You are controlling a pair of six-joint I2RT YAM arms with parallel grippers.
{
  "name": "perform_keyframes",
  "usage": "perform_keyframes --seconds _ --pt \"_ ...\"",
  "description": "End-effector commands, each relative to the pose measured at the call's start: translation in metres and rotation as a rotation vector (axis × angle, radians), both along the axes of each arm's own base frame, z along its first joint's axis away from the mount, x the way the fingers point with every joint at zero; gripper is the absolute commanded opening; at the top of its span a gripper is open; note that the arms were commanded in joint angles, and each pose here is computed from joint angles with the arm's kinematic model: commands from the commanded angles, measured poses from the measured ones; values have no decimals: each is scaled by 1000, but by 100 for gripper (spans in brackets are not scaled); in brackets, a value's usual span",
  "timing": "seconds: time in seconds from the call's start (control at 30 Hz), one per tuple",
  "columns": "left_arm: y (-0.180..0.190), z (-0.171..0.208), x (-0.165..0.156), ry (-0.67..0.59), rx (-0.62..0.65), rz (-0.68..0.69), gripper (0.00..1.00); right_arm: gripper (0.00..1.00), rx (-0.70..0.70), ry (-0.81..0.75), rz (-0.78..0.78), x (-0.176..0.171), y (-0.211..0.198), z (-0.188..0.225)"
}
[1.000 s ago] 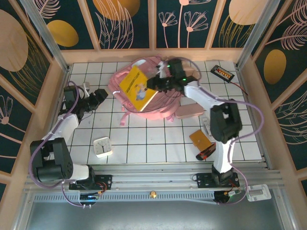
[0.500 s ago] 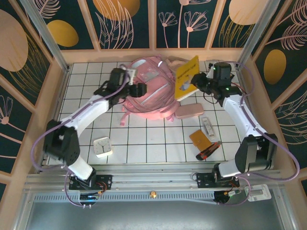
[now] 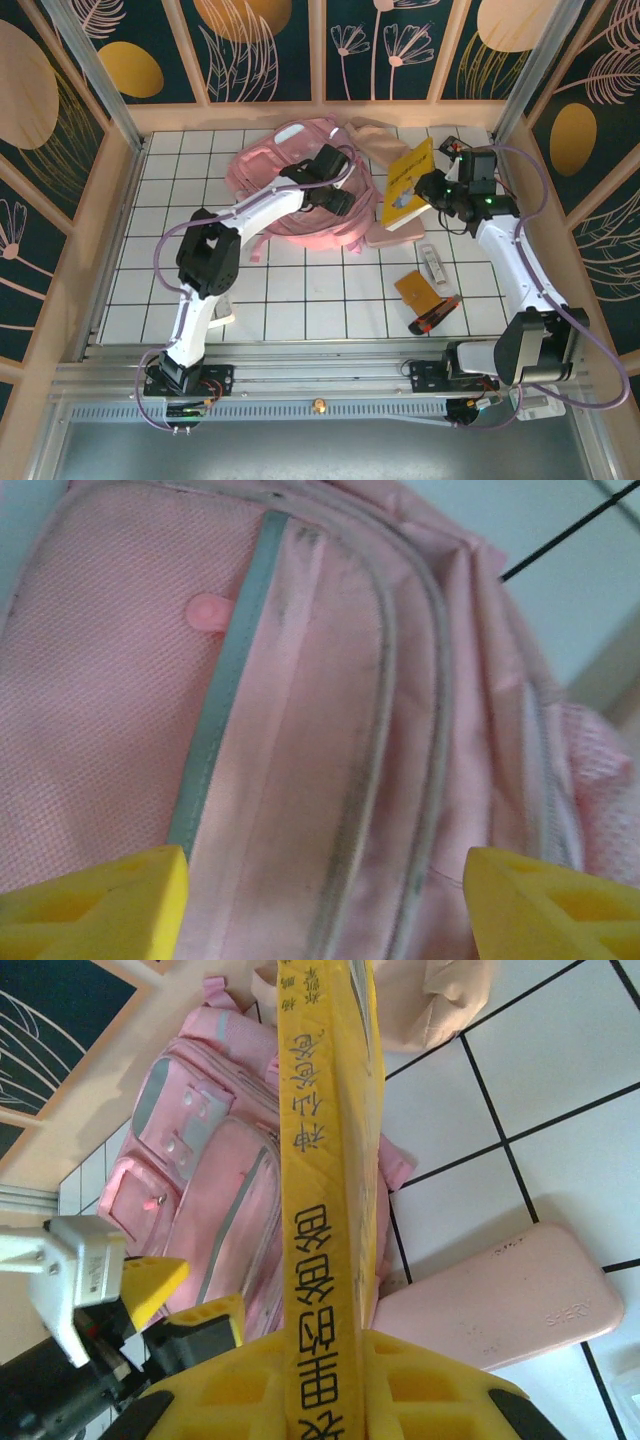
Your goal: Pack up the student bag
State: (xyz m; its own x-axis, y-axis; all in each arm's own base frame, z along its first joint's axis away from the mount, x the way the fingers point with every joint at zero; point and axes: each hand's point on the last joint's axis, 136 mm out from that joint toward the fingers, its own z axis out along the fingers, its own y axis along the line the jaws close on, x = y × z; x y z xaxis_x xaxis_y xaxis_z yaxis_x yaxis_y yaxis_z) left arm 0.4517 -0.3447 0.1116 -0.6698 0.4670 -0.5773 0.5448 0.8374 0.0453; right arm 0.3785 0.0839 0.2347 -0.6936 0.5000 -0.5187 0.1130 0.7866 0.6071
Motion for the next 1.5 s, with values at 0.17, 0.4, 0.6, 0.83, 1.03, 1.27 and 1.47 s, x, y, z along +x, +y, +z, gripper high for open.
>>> perform_keyframes --seconds 0.17,0.4,0.6,0.83,1.03,1.27,1.47 --pt "19 -22 12 21 180 44 69 0 3 -92 32 0 -2 23" --pt "6 -45 -6 80 165 -30 69 0 10 -83 39 4 -1 20" --pt "-2 -51 -8 108 133 -37 72 0 15 -72 47 5 1 17" --pt "-2 -54 -15 135 114 -39 75 0 16 -59 43 2 0 12" --pt "26 -82 -6 148 257 65 50 0 20 -59 45 4 1 13" --pt "22 -64 -2 162 213 89 0 0 41 -84 56 3 5 21" --pt "6 38 14 41 29 109 0 0 137 -146 94 3 18 42"
